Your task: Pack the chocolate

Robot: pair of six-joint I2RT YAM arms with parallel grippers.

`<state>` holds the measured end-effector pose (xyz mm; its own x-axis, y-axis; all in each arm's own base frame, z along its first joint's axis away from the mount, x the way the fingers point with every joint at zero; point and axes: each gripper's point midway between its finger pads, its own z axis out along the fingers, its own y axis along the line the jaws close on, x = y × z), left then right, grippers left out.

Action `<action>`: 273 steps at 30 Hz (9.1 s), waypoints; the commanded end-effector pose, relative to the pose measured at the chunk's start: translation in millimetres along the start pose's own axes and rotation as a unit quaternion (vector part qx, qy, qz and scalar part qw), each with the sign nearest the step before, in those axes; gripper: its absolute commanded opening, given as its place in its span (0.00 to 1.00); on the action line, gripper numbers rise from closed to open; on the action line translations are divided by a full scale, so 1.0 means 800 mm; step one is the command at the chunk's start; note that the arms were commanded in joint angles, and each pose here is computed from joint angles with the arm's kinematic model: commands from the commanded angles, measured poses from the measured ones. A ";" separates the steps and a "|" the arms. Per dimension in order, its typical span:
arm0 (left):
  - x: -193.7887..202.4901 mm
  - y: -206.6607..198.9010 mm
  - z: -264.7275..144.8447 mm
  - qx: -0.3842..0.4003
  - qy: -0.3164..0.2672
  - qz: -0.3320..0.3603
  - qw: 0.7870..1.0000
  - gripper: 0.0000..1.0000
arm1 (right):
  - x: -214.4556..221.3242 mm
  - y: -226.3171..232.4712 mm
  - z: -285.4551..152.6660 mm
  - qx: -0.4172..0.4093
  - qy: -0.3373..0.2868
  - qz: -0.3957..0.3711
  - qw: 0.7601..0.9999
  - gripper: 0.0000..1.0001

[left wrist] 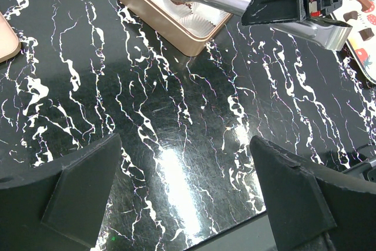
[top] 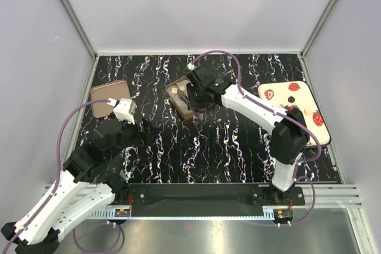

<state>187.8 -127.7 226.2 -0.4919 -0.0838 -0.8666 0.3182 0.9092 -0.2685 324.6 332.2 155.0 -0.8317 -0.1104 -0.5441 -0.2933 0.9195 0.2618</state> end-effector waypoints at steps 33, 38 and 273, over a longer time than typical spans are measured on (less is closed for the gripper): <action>-0.012 -0.003 0.003 0.005 -0.019 0.002 1.000 0.99 | -0.061 0.012 -0.040 0.015 -0.076 -0.028 0.997 0.44; -0.011 -0.003 0.003 0.005 -0.019 0.002 1.000 0.99 | -0.072 -0.024 -0.087 0.069 -0.109 -0.029 0.991 0.43; 0.002 -0.006 0.015 0.005 0.010 0.006 1.000 0.99 | 0.090 -0.517 -0.209 0.311 -0.104 0.408 0.852 0.55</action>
<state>189.4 -134.8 212.2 -0.5389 -0.0485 -0.8410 0.3251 0.9090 -0.2608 291.1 -120.1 138.6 -0.5229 0.6858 -0.5062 0.7391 0.6607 0.1316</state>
